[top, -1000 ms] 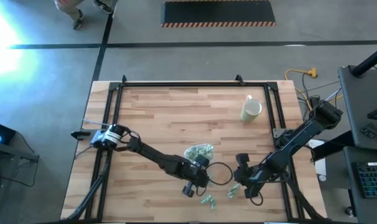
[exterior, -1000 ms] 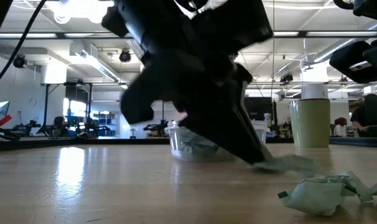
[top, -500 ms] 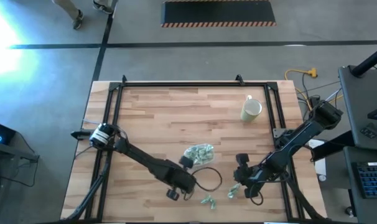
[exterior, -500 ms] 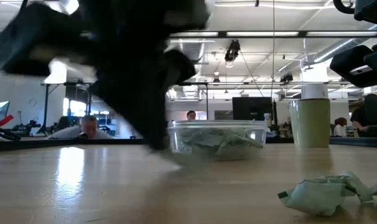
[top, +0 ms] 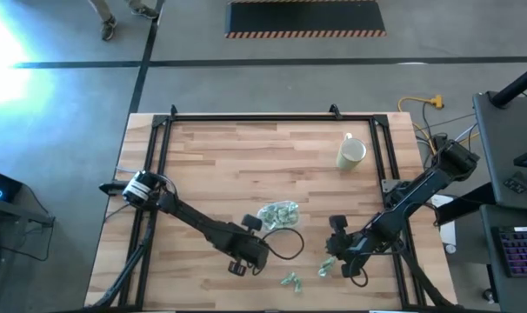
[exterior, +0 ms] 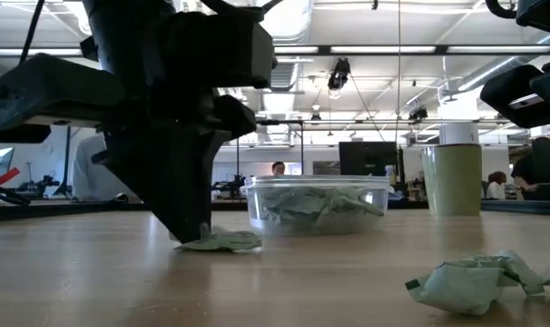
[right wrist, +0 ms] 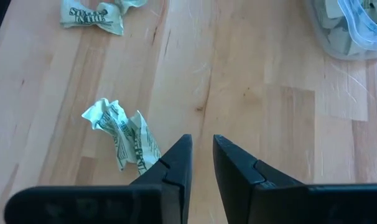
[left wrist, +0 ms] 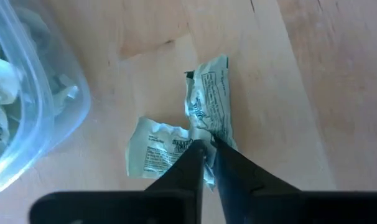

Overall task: Pick and place items into bin
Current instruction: Put the Stevia packet into the transparent bin

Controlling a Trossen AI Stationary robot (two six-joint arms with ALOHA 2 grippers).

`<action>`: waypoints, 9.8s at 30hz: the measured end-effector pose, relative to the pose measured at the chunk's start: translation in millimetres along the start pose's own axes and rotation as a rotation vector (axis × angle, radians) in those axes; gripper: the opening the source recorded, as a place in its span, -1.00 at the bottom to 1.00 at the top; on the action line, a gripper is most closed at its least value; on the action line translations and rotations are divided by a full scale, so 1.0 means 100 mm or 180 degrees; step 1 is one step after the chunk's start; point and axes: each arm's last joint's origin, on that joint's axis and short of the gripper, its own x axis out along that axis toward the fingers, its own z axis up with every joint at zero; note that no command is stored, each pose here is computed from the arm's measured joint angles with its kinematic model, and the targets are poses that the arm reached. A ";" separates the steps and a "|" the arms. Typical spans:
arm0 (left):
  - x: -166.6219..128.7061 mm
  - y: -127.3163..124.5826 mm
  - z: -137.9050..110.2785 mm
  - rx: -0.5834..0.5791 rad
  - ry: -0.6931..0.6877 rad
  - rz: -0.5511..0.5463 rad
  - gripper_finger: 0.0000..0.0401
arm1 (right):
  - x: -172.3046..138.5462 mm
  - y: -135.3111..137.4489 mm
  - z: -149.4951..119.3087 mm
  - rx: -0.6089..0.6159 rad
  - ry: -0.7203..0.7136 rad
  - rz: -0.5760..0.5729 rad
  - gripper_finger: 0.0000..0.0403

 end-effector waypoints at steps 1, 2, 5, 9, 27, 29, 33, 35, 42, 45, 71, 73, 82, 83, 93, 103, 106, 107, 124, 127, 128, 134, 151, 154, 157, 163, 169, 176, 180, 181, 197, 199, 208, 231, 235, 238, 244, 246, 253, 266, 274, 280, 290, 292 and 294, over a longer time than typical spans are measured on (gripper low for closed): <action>-0.02 0.00 0.00 0.0002 -0.0015 0.0007 -0.85 | 0.00 0.00 0.00 0.0002 -0.0006 0.0004 -0.72; -0.04 0.00 0.00 -0.0001 -0.0028 0.0022 -0.80 | 0.00 0.00 0.00 0.0002 -0.0004 0.0003 -0.72; -0.08 0.01 0.01 -0.0014 -0.0082 0.0063 -0.64 | 0.00 0.00 0.00 0.0002 -0.0006 0.0004 -0.72; -0.07 0.01 0.00 -0.0011 -0.0060 0.0071 -0.51 | 0.00 0.00 0.00 0.0001 -0.0003 0.0002 -0.72; -0.06 0.02 -0.07 -0.0174 -0.0072 0.0074 -0.49 | 0.00 0.00 0.01 -0.0014 -0.0070 -0.0057 -0.72; -0.09 0.02 -0.05 -0.0186 -0.0137 0.0065 -0.49 | 0.00 -0.01 0.01 -0.0013 -0.0071 -0.0056 -0.72; -0.08 0.02 -0.06 -0.0187 -0.0151 0.0063 -0.49 | 0.01 -0.01 0.00 -0.0013 -0.0072 -0.0056 -0.72; -0.07 0.03 -0.05 -0.0188 -0.0212 0.0056 -0.49 | 0.01 -0.01 -0.01 -0.0015 -0.0067 -0.0059 -0.72; -0.05 0.04 -0.06 -0.0189 -0.0217 0.0048 -0.50 | 0.01 -0.01 -0.01 -0.0010 -0.0078 -0.0051 -0.72; -0.05 0.04 -0.06 -0.0194 -0.0218 0.0050 -0.56 | 0.01 -0.01 -0.01 -0.0010 -0.0080 -0.0050 -0.72; -0.28 0.08 -0.05 -0.0140 -0.0335 0.0407 -1.00 | 0.01 -0.01 -0.01 -0.0009 -0.0081 -0.0049 -0.72; -0.36 0.08 -0.04 -0.0146 -0.0431 0.0481 -1.00 | 0.01 -0.01 -0.01 -0.0010 -0.0080 -0.0050 -0.72; -0.64 0.08 0.01 0.0028 -0.0796 0.0945 -1.00 | 0.02 -0.01 -0.01 -0.0025 -0.0077 -0.0052 -0.72; -0.65 0.09 0.02 0.0080 -0.0807 0.0998 -1.00 | 0.02 -0.01 -0.01 -0.0045 -0.0078 -0.0052 -0.72; -0.61 0.40 0.15 0.0227 -0.1013 0.1225 -1.00 | 0.02 -0.01 -0.01 -0.0059 -0.0095 -0.0042 -0.72; -0.44 0.75 0.13 0.0057 -0.0830 0.1329 -1.00 | 0.02 -0.01 -0.01 -0.0063 -0.0096 -0.0041 -0.72; -0.40 0.80 0.11 0.0042 -0.0837 0.1145 -1.00 | 0.02 -0.01 -0.01 -0.0065 -0.0091 -0.0044 -0.72; -0.39 0.80 0.11 0.0040 -0.0864 0.1086 -1.00 | 0.02 -0.01 -0.01 -0.0066 -0.0089 -0.0046 -0.72; -0.45 0.93 0.03 0.0257 -0.0902 0.1290 -1.00 | 0.02 -0.01 -0.01 -0.0066 -0.0090 -0.0045 -0.72; -0.50 1.18 0.00 0.0249 -0.0894 0.1350 -1.00 | 0.02 -0.01 -0.01 -0.0065 -0.0092 -0.0043 -0.72; -0.50 1.29 -0.02 0.0222 -0.0894 0.1312 -1.00 | 0.02 -0.01 -0.01 -0.0064 -0.0095 -0.0042 -0.72; -0.48 2.03 -0.20 0.0002 -0.1223 0.0702 -1.00 | 0.02 -0.01 -0.01 -0.0060 -0.0106 -0.0035 -0.72; -0.44 2.58 -0.39 0.0083 -0.1822 0.0014 -0.82 | 0.05 -0.14 0.06 -0.0507 -0.0105 -0.0144 -0.72; -0.35 2.60 -0.38 0.0027 -0.1766 -0.0029 -0.62 | 0.06 -0.19 0.09 -0.0440 -0.0097 -0.0190 -0.72; -0.22 2.62 -0.37 -0.0046 -0.1685 -0.0092 -0.40 | 0.07 -0.22 0.10 -0.0385 -0.0095 -0.0210 -0.72; -0.01 2.65 -0.35 -0.0154 -0.1568 -0.0152 -0.09 | 0.07 -0.22 0.10 -0.0307 -0.0094 -0.0198 -0.72; 0.15 2.68 -0.33 -0.0274 -0.1452 -0.0120 0.07 | 0.07 -0.22 0.10 -0.0298 -0.0096 -0.0196 -0.72; 0.30 2.71 -0.32 -0.0314 -0.1337 -0.0073 0.11 | 0.07 -0.22 0.09 -0.0305 -0.0083 -0.0200 -0.72; 0.42 2.70 -0.35 -0.0340 -0.1228 -0.0112 0.11 | 0.07 -0.22 0.09 -0.0306 -0.0076 -0.0198 -0.72; 0.44 2.70 -0.36 -0.0346 -0.1205 -0.0123 0.11 | 0.07 -0.22 0.09 -0.0306 -0.0077 -0.0198 -0.72; 0.46 2.70 -0.39 -0.0392 -0.1036 0.0069 -0.46 | 0.07 -0.22 0.09 -0.0305 -0.0081 -0.0194 -0.72; 0.46 2.70 -0.39 -0.0395 -0.1027 0.0076 -0.64 | 0.07 -0.22 0.09 -0.0304 -0.0080 -0.0195 -0.72; 0.36 2.71 -0.36 -0.0424 -0.1013 0.0227 -0.96 | 0.07 -0.22 0.09 -0.0303 -0.0081 -0.0194 -0.72; -0.36 1.49 0.14 0.0306 -0.1381 -0.0105 -0.99 | 0.08 -0.18 0.02 0.0100 -0.0085 -0.0146 -0.72; -0.35 1.39 0.16 0.0256 -0.1304 0.0143 -0.99 | 0.09 -0.16 -0.02 0.0095 -0.0099 -0.0120 -0.72; -0.33 1.38 0.13 0.0172 -0.1222 0.0111 -0.99 | 0.09 -0.16 -0.02 0.0096 -0.0117 -0.0113 -0.72; -0.29 1.38 0.11 0.0171 -0.1185 0.0087 -0.92 | 0.09 -0.16 -0.02 0.0086 -0.0118 -0.0120 -0.72; -0.28 1.38 0.11 0.0172 -0.1170 0.0080 -0.82 | 0.09 -0.16 -0.01 0.0085 -0.0120 -0.0120 -0.72; -0.28 1.37 0.10 0.0123 -0.1152 0.0053 -0.33 | 0.10 -0.16 -0.02 0.0083 -0.0120 -0.0122 -0.72; -0.46 1.30 -0.01 -0.0130 -0.0862 -0.0088 0.03 | 0.10 -0.15 -0.02 0.0100 -0.0090 -0.0024 -0.72; -0.60 0.98 -0.11 -0.0125 -0.0834 -0.0253 0.02 | 0.08 -0.03 0.03 0.0041 -0.0146 0.0656 -0.72; -0.50 0.75 -0.21 -0.0127 -0.0869 -0.0353 0.02 | 0.06 0.05 -0.02 -0.0061 -0.0160 0.0762 -0.66; -0.34 0.65 -0.31 -0.0165 -0.1054 -0.0367 0.02 | 0.23 0.07 -0.06 -0.0076 -0.0127 0.0618 -0.59; -0.32 0.65 -0.33 -0.0204 -0.1034 -0.0368 0.02 | 0.27 0.07 -0.07 -0.0080 -0.0106 0.0605 -0.57; -0.30 0.65 -0.36 -0.0261 -0.0996 -0.0371 0.02 | 0.30 0.08 -0.08 -0.0077 -0.0106 0.0604 -0.56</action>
